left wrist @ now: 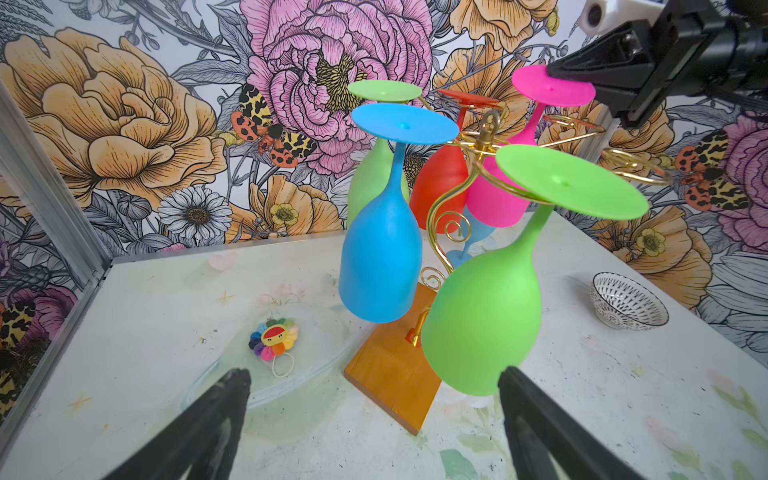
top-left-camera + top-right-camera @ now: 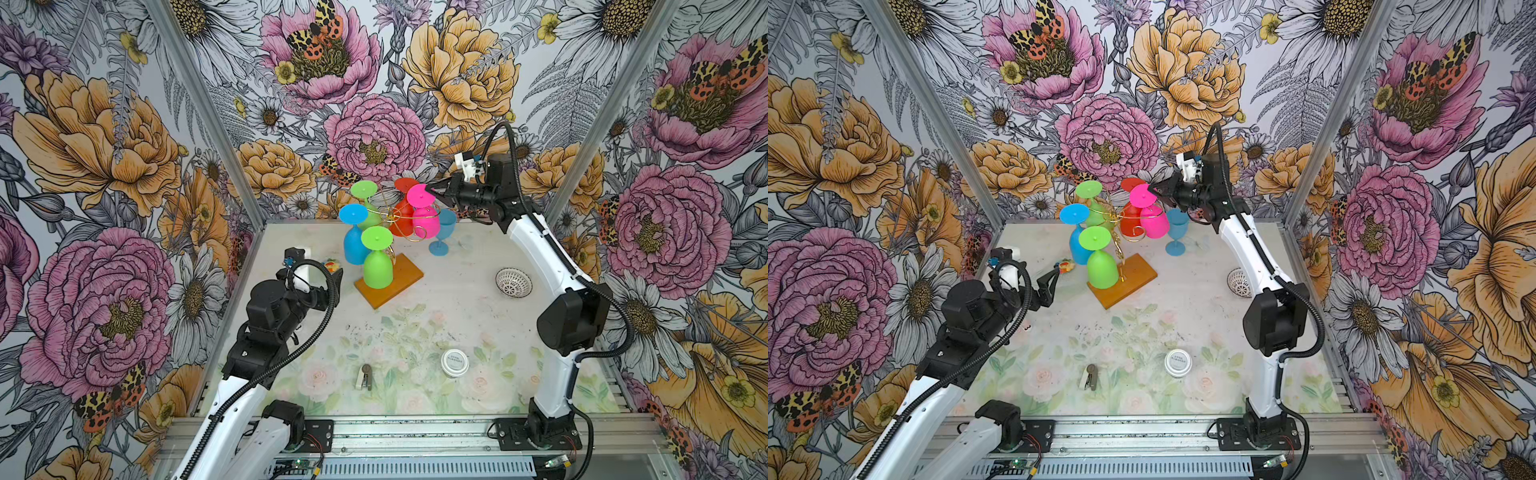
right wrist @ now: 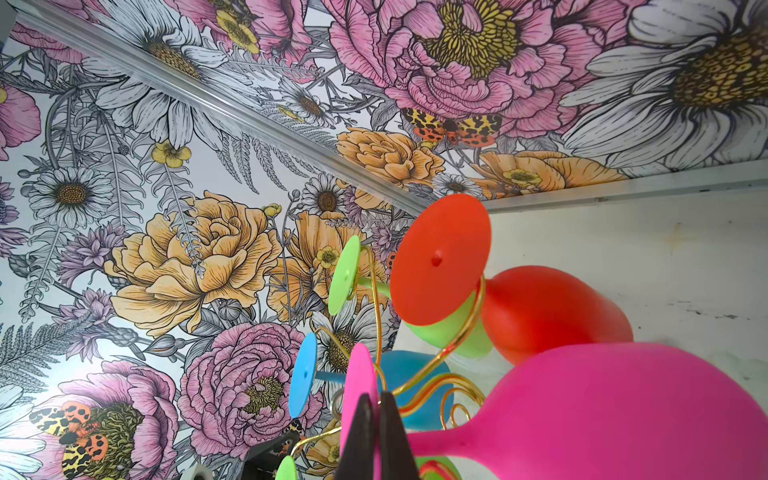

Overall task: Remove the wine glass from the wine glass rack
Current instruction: 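Slide the pink glass off the rack arm with the right gripper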

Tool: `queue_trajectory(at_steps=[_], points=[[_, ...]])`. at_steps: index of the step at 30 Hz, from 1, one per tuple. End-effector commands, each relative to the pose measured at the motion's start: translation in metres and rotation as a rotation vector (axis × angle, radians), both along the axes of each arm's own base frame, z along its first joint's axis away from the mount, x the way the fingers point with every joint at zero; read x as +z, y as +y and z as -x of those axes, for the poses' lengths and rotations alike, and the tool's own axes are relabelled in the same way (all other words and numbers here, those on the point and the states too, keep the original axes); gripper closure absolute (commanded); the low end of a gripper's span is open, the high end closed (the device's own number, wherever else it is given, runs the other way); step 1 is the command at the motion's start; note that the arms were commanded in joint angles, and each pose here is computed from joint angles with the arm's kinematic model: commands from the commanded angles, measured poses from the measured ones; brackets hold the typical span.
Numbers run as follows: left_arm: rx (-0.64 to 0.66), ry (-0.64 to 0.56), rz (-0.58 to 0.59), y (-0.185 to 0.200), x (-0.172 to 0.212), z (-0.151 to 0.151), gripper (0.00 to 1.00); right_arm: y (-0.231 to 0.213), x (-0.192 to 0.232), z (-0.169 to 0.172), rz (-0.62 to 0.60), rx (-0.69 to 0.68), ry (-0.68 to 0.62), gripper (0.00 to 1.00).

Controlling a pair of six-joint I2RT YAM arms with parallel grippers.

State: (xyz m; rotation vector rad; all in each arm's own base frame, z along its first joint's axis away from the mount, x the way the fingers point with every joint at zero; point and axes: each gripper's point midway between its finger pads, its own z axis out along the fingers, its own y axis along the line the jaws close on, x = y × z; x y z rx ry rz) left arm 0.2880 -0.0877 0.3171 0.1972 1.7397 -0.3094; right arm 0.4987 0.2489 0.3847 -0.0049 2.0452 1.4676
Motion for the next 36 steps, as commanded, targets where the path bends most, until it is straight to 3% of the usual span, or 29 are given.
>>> queue_trajectory(at_steps=[1, 19, 26, 36], points=[[0.004, -0.016, -0.008, 0.001, 0.001, 0.001, 0.05, -0.006, 0.015, -0.007, -0.011, -0.017, -0.05, 1.0], [0.001, 0.022, -0.004, -0.001, -0.002, -0.002, 0.05, -0.057, 0.026, 0.009, 0.023, -0.11, -0.09, 1.0], [-0.013, 0.011, 0.033, -0.002, 0.003, 0.008, 0.05, -0.076, 0.027, 0.034, 0.07, -0.164, -0.129, 1.0], [-0.166, 0.05, 0.169, -0.027, 0.026, 0.026, 0.05, -0.095, 0.016, 0.081, 0.212, -0.235, -0.245, 1.0]])
